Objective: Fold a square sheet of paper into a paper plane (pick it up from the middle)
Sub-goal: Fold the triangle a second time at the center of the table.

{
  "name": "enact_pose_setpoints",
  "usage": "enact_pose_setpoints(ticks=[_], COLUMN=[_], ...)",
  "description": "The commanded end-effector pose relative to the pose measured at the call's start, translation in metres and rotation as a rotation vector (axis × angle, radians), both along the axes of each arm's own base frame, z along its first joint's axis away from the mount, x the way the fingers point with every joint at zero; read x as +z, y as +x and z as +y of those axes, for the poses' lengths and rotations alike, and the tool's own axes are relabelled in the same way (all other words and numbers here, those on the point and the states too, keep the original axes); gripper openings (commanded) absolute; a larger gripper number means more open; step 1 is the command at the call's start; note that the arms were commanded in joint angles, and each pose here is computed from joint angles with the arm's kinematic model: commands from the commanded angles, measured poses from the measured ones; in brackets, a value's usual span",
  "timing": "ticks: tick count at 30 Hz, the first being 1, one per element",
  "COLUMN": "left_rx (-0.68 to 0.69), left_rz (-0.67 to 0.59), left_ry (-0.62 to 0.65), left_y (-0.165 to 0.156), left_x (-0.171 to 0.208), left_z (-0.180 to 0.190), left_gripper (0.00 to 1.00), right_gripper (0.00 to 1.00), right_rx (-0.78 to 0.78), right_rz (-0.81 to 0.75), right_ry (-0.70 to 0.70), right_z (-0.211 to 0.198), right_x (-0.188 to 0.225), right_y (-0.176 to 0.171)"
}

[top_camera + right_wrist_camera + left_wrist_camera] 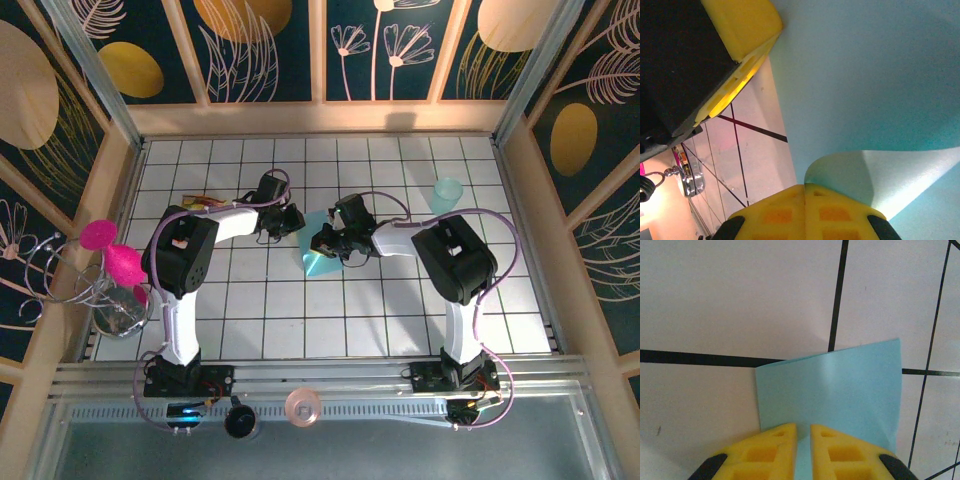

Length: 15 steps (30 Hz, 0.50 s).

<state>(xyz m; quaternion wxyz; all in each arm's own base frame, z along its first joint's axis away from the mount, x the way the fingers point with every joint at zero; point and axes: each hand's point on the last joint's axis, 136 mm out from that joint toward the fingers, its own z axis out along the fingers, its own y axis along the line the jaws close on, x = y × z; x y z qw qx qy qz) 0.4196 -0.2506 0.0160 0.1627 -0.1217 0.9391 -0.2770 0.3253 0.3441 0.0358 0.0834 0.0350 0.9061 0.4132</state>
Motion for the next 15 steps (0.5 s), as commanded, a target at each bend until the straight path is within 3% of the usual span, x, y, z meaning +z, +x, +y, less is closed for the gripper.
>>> enact_pose_setpoints(ticks=[1, 15], left_rx=[-0.007, -0.011], left_rz=[0.064, 0.066], left_ry=[0.026, 0.019], left_y=[-0.017, -0.0178], left_x=[-0.017, -0.0174], left_z=[0.0049, 0.0038], left_gripper=[0.16, 0.16], right_gripper=[0.01, 0.01], right_rx=[-0.013, 0.001], right_rz=[0.005, 0.006], right_ry=[-0.025, -0.024], right_z=[0.003, 0.0039], right_x=[-0.0043, -0.0061], right_y=[0.003, 0.0006])
